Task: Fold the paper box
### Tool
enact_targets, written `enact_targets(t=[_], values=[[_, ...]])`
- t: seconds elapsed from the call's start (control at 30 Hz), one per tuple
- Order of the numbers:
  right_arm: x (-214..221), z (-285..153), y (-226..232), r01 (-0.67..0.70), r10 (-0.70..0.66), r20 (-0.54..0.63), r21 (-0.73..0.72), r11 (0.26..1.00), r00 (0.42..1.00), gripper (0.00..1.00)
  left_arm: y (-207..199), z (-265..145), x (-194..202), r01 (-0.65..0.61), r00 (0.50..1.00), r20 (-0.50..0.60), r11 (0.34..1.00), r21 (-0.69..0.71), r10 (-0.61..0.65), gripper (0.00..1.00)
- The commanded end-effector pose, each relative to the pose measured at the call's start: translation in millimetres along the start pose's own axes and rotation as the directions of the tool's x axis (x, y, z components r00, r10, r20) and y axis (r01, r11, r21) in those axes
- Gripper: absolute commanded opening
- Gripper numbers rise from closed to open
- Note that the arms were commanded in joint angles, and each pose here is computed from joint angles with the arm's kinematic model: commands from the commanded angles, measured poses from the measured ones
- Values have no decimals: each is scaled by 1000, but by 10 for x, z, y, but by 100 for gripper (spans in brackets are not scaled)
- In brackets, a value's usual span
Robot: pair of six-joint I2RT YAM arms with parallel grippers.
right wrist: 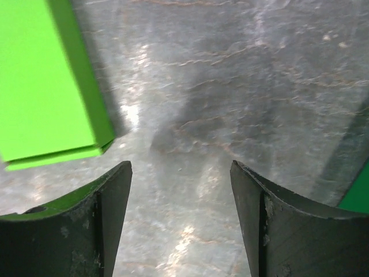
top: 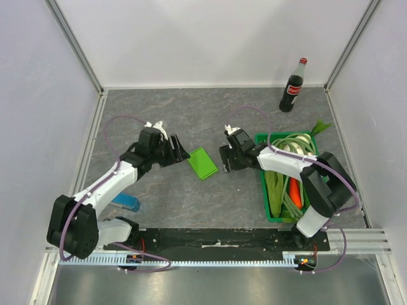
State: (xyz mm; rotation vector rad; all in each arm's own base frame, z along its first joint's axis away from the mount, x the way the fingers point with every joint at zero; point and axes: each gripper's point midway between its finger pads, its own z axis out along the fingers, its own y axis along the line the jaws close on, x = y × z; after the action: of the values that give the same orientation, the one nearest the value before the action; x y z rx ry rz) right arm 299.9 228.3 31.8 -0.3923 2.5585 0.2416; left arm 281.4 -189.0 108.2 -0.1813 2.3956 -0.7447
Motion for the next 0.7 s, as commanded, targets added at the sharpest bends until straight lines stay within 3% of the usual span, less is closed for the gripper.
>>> enact_targets(t=[0.0, 0.03, 0.1, 0.13, 0.27, 0.33, 0.43, 0.6, 0.67], values=[[-83, -239, 349, -104, 115, 44, -197, 975, 992, 77, -132, -130, -320, -122, 991, -46, 991, 59, 125, 69], [-106, -225, 386, -116, 131, 56, -220, 969, 990, 77, -110, -68, -287, -83, 992, -93, 995, 56, 88, 62], [-165, -277, 377, -117, 131, 57, -210, 971, 990, 77, -182, -16, -324, -47, 994, -99, 997, 64, 53, 59], [-206, -318, 329, -121, 136, 72, -189, 975, 988, 77, -88, 45, -292, 33, 994, -103, 999, -21, -35, 64], [-440, -612, -37, -110, 118, 168, -56, 992, 979, 77, -236, 142, -88, 157, 975, -132, 972, -174, -181, 80], [-497, -815, -175, -97, 98, 197, -15, 995, 976, 78, -331, 176, -113, 231, 966, -66, 949, -214, -249, 96], [-514, -1061, -379, -93, 85, 241, 25, 995, 967, 79, -428, 255, -24, 333, 938, -9, 905, -266, -347, 97], [-481, -1436, -514, -90, 81, 322, 13, 996, 943, 81, -560, 501, 304, 362, 913, -51, 859, -361, -406, 99], [-464, -1516, -503, -76, 73, 337, -4, 997, 939, 81, -499, 510, 386, 419, 893, 17, 817, -396, -449, 98]])
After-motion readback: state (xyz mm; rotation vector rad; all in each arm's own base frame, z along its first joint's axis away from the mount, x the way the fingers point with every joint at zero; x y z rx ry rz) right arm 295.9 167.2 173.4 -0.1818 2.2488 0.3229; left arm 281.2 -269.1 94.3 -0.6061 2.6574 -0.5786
